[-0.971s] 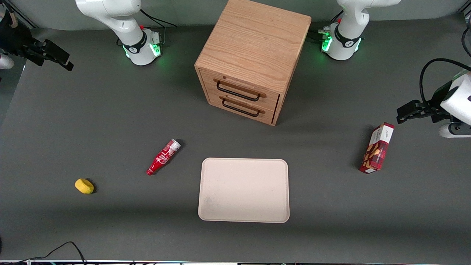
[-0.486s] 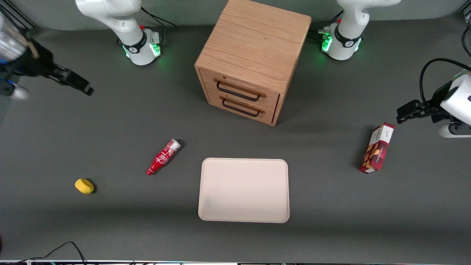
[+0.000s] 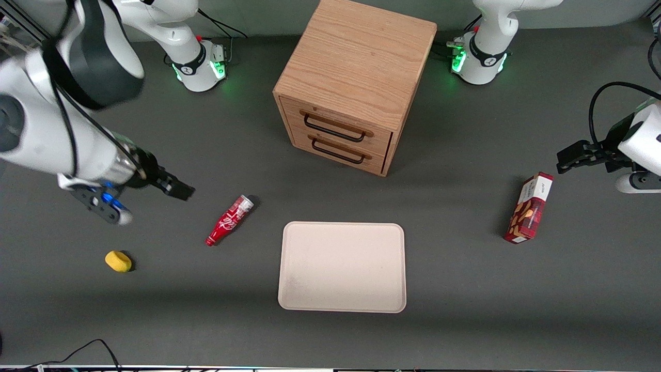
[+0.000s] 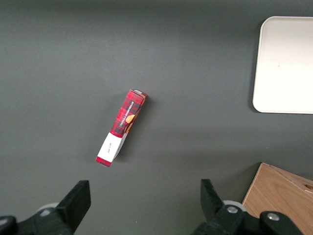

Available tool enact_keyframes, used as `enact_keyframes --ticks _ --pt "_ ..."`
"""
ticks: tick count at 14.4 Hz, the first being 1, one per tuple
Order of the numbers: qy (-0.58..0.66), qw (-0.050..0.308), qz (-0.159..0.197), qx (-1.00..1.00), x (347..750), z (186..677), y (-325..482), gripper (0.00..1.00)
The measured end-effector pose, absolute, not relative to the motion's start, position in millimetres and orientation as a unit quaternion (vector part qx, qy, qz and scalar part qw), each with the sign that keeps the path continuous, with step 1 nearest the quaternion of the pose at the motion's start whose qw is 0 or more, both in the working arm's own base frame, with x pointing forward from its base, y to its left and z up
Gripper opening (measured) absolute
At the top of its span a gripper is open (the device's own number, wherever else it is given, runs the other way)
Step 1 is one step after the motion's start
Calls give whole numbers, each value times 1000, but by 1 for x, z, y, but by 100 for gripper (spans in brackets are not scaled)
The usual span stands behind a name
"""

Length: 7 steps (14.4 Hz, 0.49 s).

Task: Place coke bottle on tray
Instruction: 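Move the open right gripper down over the red Coca-Cola bottle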

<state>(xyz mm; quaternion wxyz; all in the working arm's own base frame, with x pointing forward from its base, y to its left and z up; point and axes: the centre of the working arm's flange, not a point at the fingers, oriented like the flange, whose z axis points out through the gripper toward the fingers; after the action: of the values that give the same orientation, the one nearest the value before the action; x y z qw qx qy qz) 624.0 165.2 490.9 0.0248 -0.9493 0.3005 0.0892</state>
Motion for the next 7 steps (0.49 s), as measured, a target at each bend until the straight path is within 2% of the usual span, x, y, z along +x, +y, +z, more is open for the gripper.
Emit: enact_keyframes --ticks 3,7 --pt "309 20 91 -946 629 412 170 100" --pt "314 -10 82 -946 631 322 170 100"
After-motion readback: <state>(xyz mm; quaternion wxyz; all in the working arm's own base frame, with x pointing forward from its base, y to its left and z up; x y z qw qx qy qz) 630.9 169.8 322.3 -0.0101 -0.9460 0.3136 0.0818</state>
